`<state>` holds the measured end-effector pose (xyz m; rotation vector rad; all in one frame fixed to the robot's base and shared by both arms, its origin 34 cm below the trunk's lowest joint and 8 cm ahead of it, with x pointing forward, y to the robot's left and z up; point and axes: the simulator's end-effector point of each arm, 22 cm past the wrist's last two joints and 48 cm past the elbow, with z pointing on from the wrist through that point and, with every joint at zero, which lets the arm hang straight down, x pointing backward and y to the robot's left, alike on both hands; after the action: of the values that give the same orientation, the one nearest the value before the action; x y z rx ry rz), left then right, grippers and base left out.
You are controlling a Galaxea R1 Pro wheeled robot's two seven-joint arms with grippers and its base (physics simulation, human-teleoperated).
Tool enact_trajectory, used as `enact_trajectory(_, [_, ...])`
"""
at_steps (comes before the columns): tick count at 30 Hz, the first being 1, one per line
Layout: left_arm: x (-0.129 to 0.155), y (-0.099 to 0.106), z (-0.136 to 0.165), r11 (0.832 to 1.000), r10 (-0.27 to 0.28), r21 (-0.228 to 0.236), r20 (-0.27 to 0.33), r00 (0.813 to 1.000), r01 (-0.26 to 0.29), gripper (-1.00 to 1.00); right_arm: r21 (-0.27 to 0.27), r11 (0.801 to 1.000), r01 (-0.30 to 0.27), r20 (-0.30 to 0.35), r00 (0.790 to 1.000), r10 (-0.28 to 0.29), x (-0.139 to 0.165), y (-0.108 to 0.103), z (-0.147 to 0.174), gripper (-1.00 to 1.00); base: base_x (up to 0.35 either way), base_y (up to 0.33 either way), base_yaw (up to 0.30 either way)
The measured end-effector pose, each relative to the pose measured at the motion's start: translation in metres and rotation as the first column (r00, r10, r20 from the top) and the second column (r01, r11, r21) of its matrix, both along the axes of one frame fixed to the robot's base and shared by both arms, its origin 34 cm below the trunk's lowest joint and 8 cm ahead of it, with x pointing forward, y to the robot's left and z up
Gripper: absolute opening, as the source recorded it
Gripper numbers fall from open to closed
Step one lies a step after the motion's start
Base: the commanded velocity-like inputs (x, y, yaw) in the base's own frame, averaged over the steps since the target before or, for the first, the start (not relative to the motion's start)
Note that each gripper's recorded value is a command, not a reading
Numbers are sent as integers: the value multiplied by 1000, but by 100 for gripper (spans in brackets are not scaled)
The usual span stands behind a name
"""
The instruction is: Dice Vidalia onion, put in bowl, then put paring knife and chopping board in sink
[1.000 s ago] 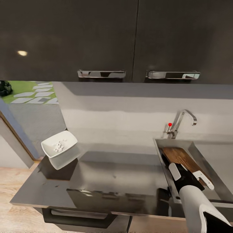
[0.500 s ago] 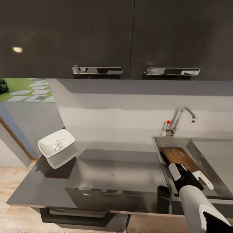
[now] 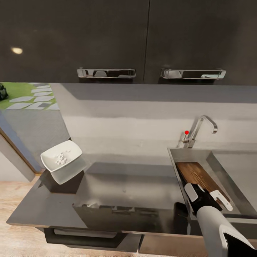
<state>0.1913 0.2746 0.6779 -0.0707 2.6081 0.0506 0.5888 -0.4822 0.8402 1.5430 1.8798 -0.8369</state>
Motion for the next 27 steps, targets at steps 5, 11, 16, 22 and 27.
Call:
enact_trajectory(5, [-3, 0, -1, 1000, 0, 0, -8, 1000, 0, 100, -3, 1000, 4, -8, 1000, -4, -3, 1, -6, -100, 0, 0, 0])
enact_trajectory(11, [-4, 0, -1, 1000, 0, 0, -13, 1000, 0, 100, -5, 1000, 5, -11, 1000, -5, -4, 0, -8, -100, 0, 0, 0])
enact_trajectory(16, [-5, 0, -1, 1000, 1, 0, -14, 1000, -1, 100, -6, 1000, 8, -8, 1000, -8, -4, 0, -7, 100, 0, 0, 0])
enact_trajectory(22, [-5, 0, -1, 1000, 1, 0, -14, 1000, -1, 100, -14, 1000, 8, 0, 1000, -8, -1, -2, -3, 100, 0, 0, 0])
enact_trajectory(27, [-7, 0, -2, 1000, 1, 0, -18, 1000, -1, 100, -22, 1000, 1, 3, 1000, -1, 1, -3, -1, 100, 0, 0, 0])
